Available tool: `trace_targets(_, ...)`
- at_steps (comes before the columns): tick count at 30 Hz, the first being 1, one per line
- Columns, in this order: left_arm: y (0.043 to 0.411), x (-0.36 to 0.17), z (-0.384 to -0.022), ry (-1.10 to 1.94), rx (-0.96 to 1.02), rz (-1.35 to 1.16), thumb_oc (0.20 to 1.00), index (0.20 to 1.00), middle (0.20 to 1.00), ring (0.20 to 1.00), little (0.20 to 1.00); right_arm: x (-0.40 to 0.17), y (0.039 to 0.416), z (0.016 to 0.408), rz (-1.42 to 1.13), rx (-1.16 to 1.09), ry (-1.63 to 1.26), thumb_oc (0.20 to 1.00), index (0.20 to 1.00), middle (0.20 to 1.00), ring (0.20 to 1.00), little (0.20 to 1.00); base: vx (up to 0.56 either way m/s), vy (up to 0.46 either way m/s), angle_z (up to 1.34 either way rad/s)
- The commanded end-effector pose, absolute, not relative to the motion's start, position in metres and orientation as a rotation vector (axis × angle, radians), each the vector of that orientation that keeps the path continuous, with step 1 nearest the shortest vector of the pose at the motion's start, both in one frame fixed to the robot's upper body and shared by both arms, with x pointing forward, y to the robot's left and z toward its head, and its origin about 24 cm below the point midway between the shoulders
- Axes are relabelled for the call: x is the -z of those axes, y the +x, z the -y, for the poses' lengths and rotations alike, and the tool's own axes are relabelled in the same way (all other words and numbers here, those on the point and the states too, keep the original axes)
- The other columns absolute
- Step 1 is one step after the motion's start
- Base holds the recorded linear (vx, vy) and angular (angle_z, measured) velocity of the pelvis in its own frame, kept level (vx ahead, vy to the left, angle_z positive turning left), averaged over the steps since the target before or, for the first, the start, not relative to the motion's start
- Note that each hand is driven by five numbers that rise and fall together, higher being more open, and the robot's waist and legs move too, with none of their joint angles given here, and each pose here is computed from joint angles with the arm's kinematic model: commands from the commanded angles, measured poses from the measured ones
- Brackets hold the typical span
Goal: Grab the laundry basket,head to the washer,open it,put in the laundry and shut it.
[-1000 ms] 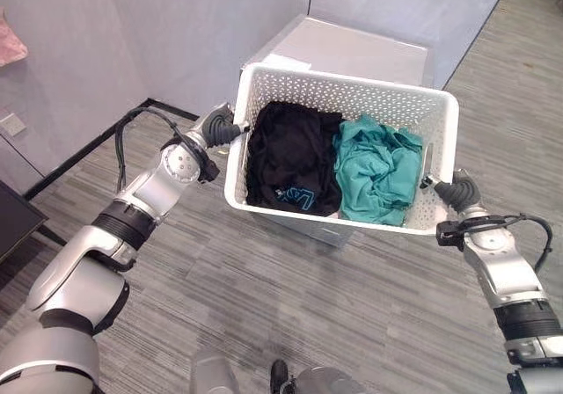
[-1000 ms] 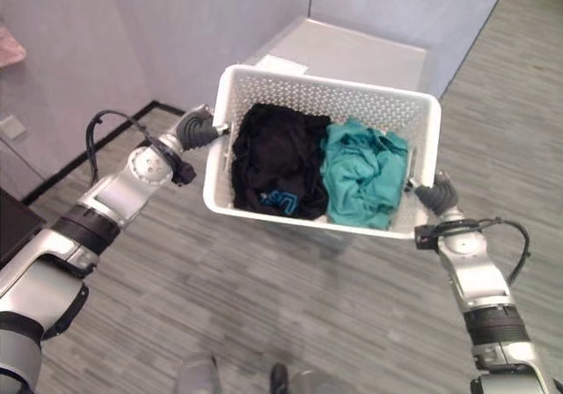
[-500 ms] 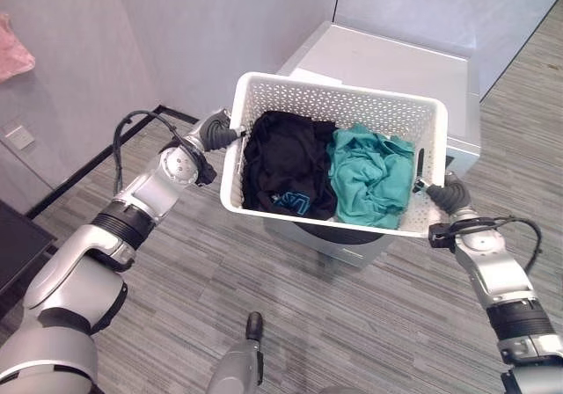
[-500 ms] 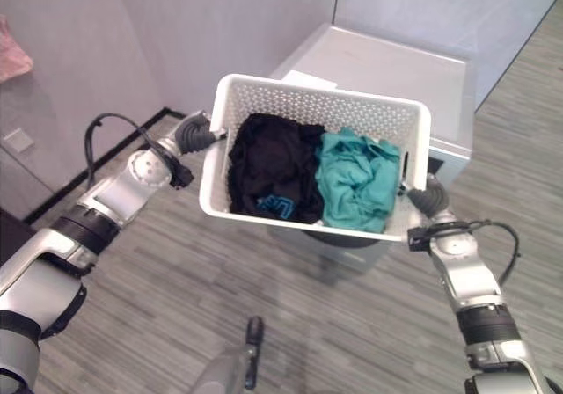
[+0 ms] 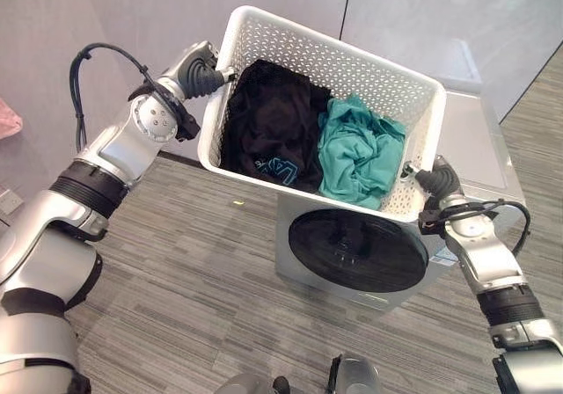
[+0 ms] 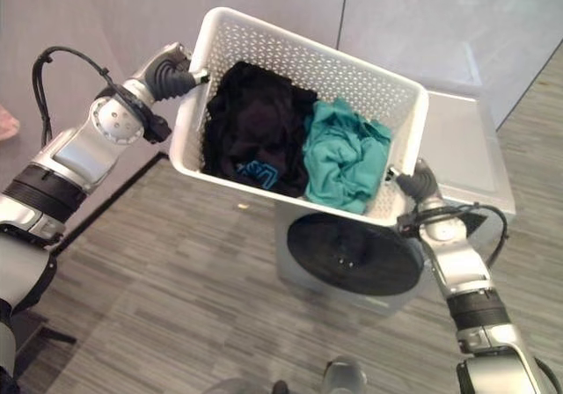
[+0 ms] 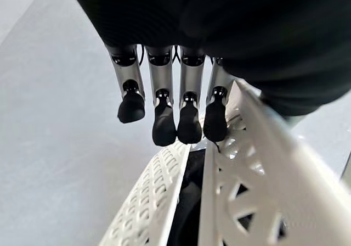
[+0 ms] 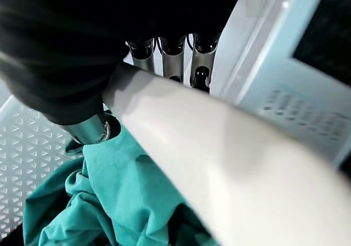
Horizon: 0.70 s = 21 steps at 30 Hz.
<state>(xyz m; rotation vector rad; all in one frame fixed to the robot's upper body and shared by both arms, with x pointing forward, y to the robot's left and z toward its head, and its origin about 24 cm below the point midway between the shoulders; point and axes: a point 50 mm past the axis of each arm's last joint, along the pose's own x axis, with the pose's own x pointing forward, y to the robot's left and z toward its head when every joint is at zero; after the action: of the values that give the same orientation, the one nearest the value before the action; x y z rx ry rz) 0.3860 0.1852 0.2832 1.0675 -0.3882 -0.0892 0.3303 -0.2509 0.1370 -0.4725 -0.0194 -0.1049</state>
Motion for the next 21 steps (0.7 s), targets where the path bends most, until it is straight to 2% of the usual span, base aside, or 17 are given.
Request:
trace_targets(1,0.381,-0.300,-0.149,1.028,0.172,0.558,0.200,0.200,0.200,0.200,0.200,-0.194,0.339,0.244,0.256,0.082,-0.529,0.200,0.200,0.200,0.200,0.200,0.11,-0.034,-0.32)
trace_targets(5,0.381,-0.299,-0.149,1.033,0.174,0.554,0.200,0.200,0.200,0.200,0.200,-0.195,0.335,0.252,0.249,0.098,-0.552,0.200,0.200,0.200,0.200,0.200,0.16,-0.098,-0.22)
trace_targets(6,0.382,-0.296,-0.146,1.043,0.186,0.553,0.200,0.200,0.200,0.200,0.200,-0.199,0.326,0.270,0.246,0.151,-0.574,0.200,0.200,0.200,0.200,0.200,0.17,-0.125,-0.10)
trace_targets(13,0.384,-0.287,-0.126,1.031,0.252,0.559,0.200,0.200,0.200,0.200,0.200,-0.210,0.304,0.306,0.251,0.260,-0.609,0.200,0.200,0.200,0.200,0.200,0.17,-0.187,0.27)
trace_targets(21,0.384,-0.293,-0.110,1.043,0.302,0.558,0.200,0.200,0.200,0.200,0.200,-0.218,0.308,0.309,0.238,0.258,-0.622,0.200,0.200,0.200,0.200,0.200,0.05,-0.272,0.02)
